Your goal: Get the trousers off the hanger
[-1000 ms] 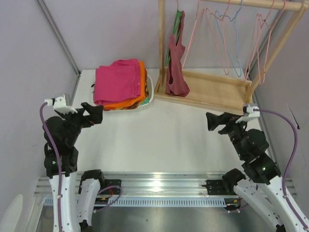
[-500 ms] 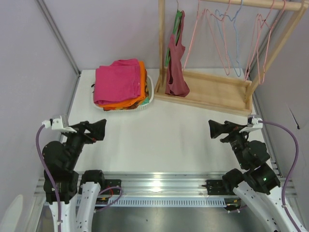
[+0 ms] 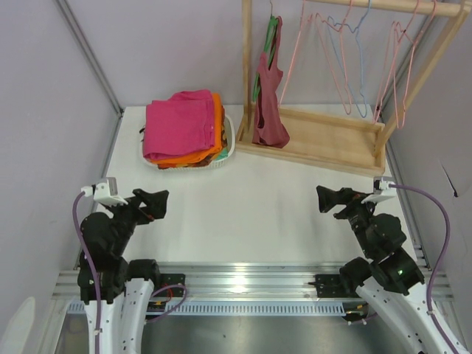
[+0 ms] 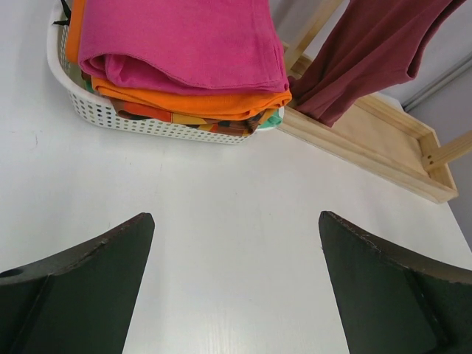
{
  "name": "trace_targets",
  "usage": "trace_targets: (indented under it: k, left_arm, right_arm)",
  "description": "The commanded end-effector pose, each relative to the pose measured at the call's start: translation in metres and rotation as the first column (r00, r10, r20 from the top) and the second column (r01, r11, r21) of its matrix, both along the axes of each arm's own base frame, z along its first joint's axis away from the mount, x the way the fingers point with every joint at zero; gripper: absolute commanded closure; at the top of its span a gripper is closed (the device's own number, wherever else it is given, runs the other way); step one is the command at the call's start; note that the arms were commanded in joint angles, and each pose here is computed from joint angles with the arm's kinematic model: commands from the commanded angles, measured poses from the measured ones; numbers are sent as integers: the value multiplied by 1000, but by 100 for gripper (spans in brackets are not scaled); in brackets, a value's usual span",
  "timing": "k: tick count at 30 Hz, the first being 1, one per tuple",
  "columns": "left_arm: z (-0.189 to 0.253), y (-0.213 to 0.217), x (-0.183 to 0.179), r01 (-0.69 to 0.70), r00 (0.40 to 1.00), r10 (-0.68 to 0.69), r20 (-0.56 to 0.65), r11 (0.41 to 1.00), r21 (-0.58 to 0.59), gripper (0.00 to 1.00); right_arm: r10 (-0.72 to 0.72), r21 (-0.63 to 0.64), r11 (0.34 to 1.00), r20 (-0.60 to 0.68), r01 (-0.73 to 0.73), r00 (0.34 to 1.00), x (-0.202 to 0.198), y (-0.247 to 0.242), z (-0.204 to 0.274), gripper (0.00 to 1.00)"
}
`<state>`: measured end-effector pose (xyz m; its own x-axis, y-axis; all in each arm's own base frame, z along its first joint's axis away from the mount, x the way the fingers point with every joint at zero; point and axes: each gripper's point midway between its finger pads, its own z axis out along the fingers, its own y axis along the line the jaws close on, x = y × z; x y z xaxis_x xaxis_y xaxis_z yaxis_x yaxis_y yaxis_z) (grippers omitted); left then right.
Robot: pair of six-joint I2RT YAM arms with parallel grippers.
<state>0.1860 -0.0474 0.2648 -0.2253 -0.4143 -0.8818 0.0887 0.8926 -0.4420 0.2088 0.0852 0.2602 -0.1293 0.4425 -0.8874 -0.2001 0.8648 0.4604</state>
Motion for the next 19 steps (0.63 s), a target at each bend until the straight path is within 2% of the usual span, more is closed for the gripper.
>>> trace_targets:
  k: [1, 12, 19]
  left_arm:
    - [0, -1, 2, 7, 1000, -7, 10, 1000, -1, 0]
    - [-5, -9, 7, 50, 999, -50, 10, 999, -16, 0]
    - [-5, -6, 7, 30, 999, -29, 15, 999, -18, 0]
  right_arm:
    - [-27, 24, 999, 18, 26, 999, 1, -4, 4, 1]
    - [-27, 25, 999, 18, 26, 999, 4, -3, 2, 1]
    - [-15, 34, 999, 29, 14, 999, 3, -1, 7, 1]
